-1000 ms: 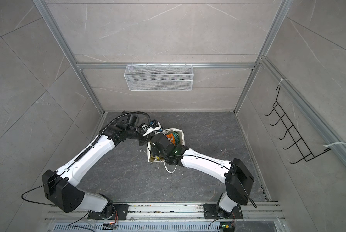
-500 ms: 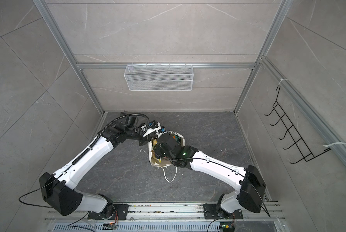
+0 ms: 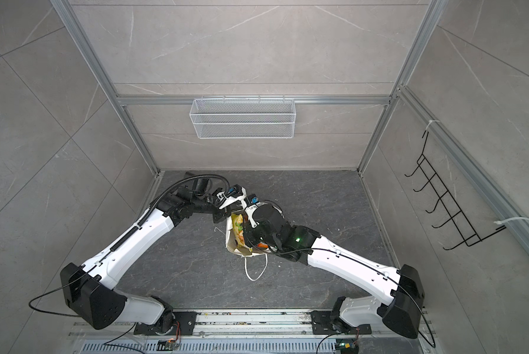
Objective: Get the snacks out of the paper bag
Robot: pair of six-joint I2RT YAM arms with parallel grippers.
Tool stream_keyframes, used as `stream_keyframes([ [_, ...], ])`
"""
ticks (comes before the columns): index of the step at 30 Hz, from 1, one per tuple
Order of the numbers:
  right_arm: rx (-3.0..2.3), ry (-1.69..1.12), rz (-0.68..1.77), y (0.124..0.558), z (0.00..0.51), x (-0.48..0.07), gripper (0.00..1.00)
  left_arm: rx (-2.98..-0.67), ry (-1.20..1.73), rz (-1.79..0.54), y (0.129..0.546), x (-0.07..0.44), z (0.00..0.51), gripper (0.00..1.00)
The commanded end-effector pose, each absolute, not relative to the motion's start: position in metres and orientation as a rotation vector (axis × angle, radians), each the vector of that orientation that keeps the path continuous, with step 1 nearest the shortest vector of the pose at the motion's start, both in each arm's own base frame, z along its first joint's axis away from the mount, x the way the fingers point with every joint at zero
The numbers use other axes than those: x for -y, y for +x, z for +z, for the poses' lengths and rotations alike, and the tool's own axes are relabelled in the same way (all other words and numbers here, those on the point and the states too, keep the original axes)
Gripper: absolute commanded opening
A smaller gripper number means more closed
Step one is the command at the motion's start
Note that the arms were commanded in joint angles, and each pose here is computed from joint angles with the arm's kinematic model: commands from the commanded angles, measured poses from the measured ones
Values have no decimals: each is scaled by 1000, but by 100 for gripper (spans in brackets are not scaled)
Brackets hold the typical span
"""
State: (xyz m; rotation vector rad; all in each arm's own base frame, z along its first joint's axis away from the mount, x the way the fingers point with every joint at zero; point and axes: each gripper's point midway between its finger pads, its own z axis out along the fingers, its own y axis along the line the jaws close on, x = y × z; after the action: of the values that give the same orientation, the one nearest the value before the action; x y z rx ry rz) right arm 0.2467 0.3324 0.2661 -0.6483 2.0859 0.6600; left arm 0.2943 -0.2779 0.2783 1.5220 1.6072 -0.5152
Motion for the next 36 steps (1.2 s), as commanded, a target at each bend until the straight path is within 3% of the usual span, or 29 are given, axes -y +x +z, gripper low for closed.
stream_keyframes([
  [1,-2054,-748,665,239,270,-332,0,-1476,1495,-520,291,285,312,0],
  [26,-1979,-780,700,217,363,-260,0,-1482,1492,-496,295,284,309,0],
  [36,-2158,-820,742,223,301,-272,0,-1490,1468,-486,300,284,313,0],
])
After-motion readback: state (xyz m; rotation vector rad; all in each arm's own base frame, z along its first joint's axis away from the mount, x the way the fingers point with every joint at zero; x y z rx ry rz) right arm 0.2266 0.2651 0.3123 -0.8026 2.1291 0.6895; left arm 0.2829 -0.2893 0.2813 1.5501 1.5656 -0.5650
